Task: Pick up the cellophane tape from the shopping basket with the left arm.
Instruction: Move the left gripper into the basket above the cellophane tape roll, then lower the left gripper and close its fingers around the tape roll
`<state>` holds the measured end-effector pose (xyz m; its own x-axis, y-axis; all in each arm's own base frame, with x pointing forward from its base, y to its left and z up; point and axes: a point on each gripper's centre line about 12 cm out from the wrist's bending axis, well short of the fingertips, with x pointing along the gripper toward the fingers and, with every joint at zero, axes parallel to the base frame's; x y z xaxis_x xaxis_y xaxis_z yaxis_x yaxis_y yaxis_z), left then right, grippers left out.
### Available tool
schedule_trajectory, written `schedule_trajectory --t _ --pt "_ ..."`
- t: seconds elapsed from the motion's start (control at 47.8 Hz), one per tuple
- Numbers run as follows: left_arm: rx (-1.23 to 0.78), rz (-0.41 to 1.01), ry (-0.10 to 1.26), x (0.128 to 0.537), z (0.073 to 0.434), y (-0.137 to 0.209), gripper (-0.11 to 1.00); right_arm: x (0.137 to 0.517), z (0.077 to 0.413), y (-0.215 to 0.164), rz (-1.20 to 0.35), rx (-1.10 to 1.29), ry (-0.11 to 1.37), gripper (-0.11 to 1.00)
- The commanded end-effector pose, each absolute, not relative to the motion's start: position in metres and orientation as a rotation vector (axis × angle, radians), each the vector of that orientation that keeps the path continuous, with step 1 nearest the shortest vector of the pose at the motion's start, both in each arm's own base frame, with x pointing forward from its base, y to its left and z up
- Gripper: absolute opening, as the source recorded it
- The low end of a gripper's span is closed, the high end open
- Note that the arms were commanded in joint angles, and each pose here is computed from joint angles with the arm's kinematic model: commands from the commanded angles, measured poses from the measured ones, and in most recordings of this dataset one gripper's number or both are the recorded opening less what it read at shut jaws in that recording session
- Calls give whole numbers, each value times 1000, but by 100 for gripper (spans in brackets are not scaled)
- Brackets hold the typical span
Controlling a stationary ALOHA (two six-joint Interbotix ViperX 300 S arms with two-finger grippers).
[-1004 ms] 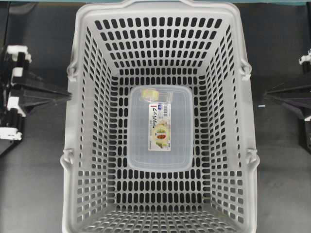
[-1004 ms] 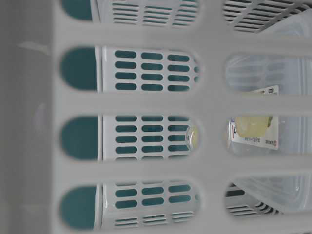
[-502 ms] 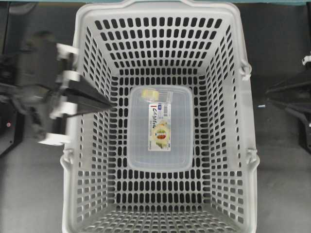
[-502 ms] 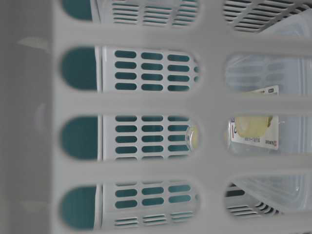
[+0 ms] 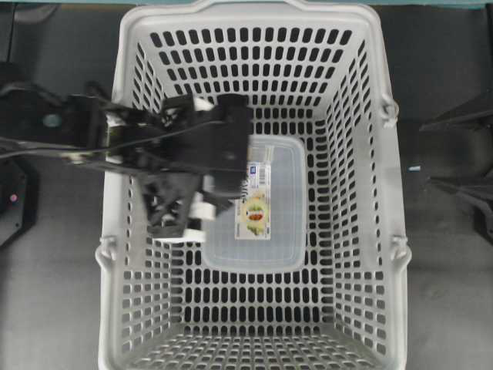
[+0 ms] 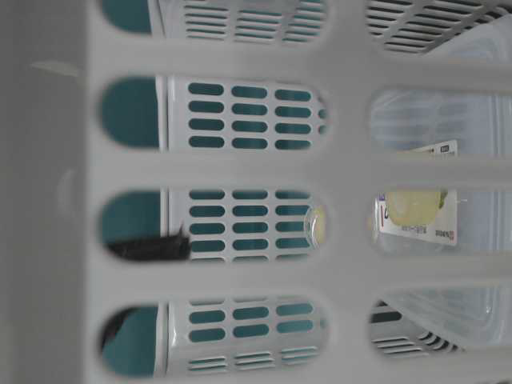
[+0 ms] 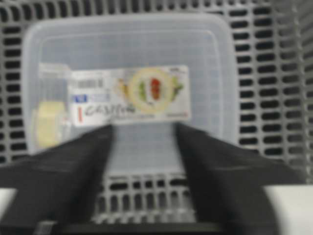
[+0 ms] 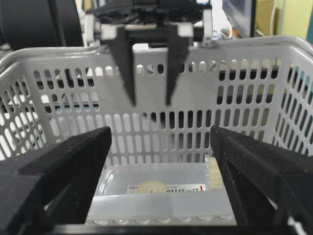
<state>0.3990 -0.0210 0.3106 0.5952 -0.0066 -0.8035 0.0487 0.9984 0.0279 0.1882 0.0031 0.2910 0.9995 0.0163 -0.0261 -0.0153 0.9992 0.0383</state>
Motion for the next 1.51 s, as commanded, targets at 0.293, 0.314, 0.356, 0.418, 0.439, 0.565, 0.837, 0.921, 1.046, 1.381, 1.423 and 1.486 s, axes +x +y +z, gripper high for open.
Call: schedule_trajectory --t 0.293,0.314,0.356,0.418,0.439,0.565,0.837,0.921,1.046,1.381,1.423,1.486 --pt "55 -34 1037 446 268 -28 89 190 302 5 25 42 -13 78" --pt "56 -36 1043 447 265 -29 90 190 302 5 27 42 -13 78" --pt "56 -36 1058 449 258 -30 90 190 302 5 28 42 -13 78" --pt "56 -34 1079 452 249 -29 90 189 303 6 33 42 -16 78" --pt "57 -34 1084 453 247 -29 90 189 303 7 35 42 -16 78" --pt "59 -36 1115 456 233 -30 90 189 302 8 41 42 -14 78" --pt "63 -34 1159 459 211 -28 90 189 302 8 41 40 -13 77" --pt "69 -38 1174 459 204 -29 90 189 301 8 41 42 -11 77" --pt "61 -31 1194 460 195 -28 89 189 301 8 41 42 -11 77" --pt "76 -41 1188 457 213 -29 49 189 302 8 42 42 -18 77" --pt "81 -45 1182 456 221 -29 50 189 302 8 41 42 -18 77" --pt "90 -51 1165 455 242 -30 50 189 302 8 42 42 -18 77"
